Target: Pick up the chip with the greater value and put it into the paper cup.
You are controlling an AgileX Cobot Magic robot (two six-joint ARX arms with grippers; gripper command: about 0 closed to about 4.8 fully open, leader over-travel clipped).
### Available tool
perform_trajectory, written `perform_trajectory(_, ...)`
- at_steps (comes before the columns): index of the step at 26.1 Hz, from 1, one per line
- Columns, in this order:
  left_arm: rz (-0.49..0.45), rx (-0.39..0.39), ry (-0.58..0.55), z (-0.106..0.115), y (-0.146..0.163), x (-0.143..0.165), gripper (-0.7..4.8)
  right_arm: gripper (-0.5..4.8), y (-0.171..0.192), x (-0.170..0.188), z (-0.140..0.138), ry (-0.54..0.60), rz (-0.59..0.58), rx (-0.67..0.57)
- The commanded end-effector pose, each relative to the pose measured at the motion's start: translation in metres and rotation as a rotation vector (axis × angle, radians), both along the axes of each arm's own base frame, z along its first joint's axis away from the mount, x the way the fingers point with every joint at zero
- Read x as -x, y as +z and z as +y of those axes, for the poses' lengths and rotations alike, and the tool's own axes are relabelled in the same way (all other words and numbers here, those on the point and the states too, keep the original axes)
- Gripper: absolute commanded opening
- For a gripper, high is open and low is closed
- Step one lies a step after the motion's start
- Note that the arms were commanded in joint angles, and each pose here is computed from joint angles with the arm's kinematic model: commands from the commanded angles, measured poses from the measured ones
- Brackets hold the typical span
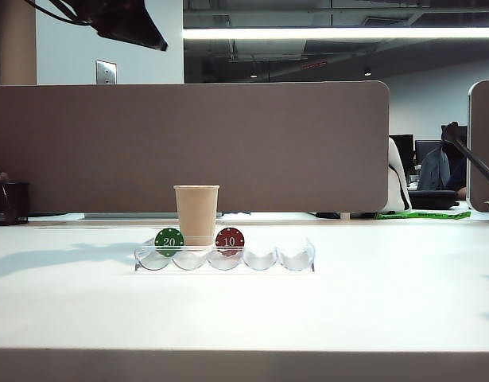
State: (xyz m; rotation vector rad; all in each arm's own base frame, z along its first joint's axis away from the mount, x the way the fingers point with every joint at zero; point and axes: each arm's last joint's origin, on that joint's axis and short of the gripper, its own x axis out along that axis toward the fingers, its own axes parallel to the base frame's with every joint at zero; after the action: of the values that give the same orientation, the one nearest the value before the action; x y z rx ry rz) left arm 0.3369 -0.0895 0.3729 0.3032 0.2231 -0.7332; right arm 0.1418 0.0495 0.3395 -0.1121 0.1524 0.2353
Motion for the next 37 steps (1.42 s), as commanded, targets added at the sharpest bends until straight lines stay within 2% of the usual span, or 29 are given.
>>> perform_trajectory(1, 0.002, 0.027, 0.029, 0.004, 0.001, 0.018, -0.06, -0.05, 0.0, 0.014, -0.017, 0.019, -0.029, -0.02)
perform_trajectory(3, 0.005, 0.031, 0.042, 0.008, -0.001, 0.036, -0.06, -0.05, -0.009, 0.027, -0.032, -0.047, -0.062, -0.031)
perform_trajectory(7, -0.01, 0.048, 0.061, 0.015, -0.004, 0.065, -0.06, -0.05, -0.031, 0.048, -0.046, -0.098, -0.104, -0.049)
perform_trajectory(11, -0.006, 0.066, 0.135, 0.022, -0.008, 0.088, -0.06, -0.05, -0.052, 0.059, -0.052, -0.129, -0.114, -0.129)
perform_trajectory(15, -0.035, 0.069, 0.191, 0.029, -0.013, 0.112, -0.06, -0.05, -0.076, 0.067, -0.053, -0.152, -0.152, -0.146)
perform_trajectory(17, -0.041, 0.102, 0.234, 0.033, -0.018, 0.125, -0.06, -0.05, -0.089, 0.068, -0.053, -0.154, -0.161, -0.183)
perform_trajectory(25, -0.082, 0.095, 0.315, 0.042, -0.029, 0.154, -0.06, -0.05, -0.108, 0.068, -0.053, -0.165, -0.181, -0.219)
perform_trajectory(28, -0.075, 0.137, 0.332, 0.045, -0.037, 0.165, -0.06, -0.05, -0.114, 0.066, -0.053, -0.165, -0.168, -0.225)
perform_trajectory(31, -0.079, 0.143, 0.344, 0.047, -0.043, 0.173, -0.06, -0.05, -0.118, 0.065, -0.054, -0.185, -0.158, -0.225)
perform_trajectory(37, -0.09, 0.196, 0.395, 0.053, -0.055, 0.194, -0.06, -0.05, -0.126, 0.059, -0.054, -0.177, -0.192, -0.227)
